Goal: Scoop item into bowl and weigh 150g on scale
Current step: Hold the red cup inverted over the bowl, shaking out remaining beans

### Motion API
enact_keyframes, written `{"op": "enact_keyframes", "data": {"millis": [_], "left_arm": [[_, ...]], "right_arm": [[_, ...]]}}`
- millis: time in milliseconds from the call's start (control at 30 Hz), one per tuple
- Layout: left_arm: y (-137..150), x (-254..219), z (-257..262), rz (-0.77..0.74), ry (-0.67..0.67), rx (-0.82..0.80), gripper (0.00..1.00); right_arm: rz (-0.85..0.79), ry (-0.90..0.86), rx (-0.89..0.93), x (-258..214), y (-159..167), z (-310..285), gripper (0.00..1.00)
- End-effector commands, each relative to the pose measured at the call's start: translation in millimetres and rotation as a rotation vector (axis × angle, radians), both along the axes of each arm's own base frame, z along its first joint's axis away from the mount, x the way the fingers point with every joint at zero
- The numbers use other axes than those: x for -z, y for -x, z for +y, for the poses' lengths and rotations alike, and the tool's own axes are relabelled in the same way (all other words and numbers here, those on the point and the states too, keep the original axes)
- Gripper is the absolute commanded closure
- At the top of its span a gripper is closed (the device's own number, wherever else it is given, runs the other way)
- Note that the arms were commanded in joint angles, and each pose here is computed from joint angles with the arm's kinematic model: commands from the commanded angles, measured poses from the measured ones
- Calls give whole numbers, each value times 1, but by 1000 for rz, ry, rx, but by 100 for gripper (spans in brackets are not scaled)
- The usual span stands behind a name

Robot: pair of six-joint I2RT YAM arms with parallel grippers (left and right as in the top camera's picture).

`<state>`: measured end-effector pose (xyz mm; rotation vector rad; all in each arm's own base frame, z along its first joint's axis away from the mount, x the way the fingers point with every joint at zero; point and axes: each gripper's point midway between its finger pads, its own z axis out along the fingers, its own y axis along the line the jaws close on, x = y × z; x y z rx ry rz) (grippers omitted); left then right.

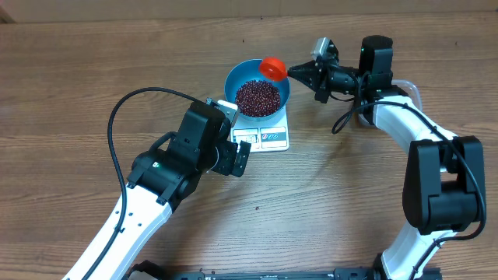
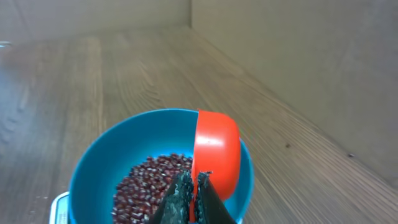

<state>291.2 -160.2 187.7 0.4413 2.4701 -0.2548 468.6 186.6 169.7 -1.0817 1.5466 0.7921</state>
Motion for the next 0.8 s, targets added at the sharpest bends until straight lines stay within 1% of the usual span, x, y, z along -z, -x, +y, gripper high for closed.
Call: {"op": "enact_keyframes", "data": {"millis": [0,33,67,200,300,433,533,567,667,700,767], "left_arm": [[-4,-10,-4,-25,10,20,1],[-4,-10,-4,-24,10,20,0],[-4,-10,-4,-24,10,20,0],[-4,-10,-4,-24,10,20,0],[-4,-10,-4,-24,10,20,1],[-4,-10,-4,-24,10,20,0],[-4,-10,-4,-24,10,20,0],[-4,-10,-4,-24,10,20,0],[-4,-10,-4,-24,10,20,0],[-4,-10,-4,-24,10,20,0],[-4,-10,-4,-24,10,19,0]], "right_arm": [[-7,-30,-66,-4,11,7,96],[1,-60,-126,-8,21,12,96],[11,-63,-132,-7,23,13,96],[14,1,-15,4,4,3,96],[15,-14,-44,2,9,7,96],[17,26,27,8,-2,0,96],[30,15,6,8,3,2,96],[35,25,19,10,1,1,96],[20,99,136,21,-17,-14,96],[19,95,131,20,-16,-13,96],[26,50,57,14,-5,-5,96]]}}
